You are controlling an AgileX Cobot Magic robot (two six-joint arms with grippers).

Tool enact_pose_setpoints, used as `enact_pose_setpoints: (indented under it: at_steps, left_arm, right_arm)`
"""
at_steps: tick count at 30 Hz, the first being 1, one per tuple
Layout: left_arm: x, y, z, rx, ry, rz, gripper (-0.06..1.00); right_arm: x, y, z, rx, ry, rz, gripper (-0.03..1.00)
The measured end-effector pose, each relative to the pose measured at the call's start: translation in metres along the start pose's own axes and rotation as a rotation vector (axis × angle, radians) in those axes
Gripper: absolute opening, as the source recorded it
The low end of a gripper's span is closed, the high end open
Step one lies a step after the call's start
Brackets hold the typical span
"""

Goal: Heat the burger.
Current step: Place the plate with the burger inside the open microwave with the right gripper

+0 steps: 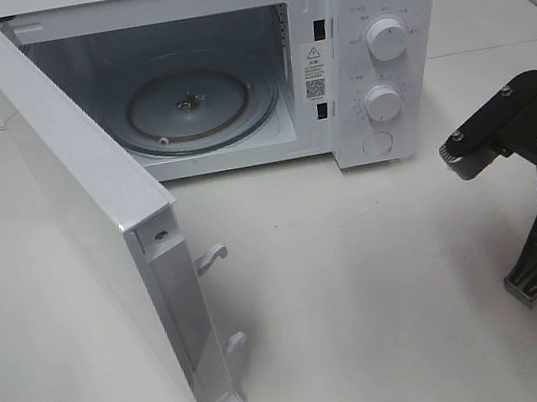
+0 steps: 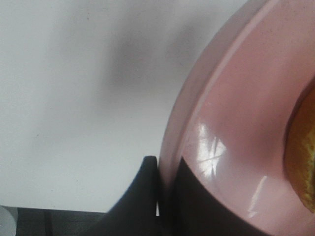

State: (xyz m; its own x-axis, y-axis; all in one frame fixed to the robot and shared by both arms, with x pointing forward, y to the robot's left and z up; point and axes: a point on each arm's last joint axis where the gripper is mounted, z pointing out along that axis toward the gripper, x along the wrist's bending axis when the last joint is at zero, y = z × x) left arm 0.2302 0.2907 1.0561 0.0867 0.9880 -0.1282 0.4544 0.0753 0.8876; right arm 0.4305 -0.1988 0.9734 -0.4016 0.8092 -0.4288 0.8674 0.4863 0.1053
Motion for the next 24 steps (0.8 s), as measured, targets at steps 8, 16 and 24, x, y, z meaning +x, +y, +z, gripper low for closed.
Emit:
enact_pose_setpoints:
  at_steps: [8,16,24]
  left_arm:
    - [0.0,0.0,0.0,0.0,0.0,0.0,0.97]
    - [0.0,0.0,0.0,0.0,0.0,0.0,0.97]
    - [0.0,0.0,0.0,0.0,0.0,0.0,0.97]
  right_arm:
    - [0.016,-0.003,-0.009,-0.009,-0.004,-0.078,0.03]
    - [0.026,-0.017,-0.007,-0.001,-0.009,-0.145,0.03]
    - [0.028,-0.025,-0.002,0.038,-0.002,-0.147,0.04]
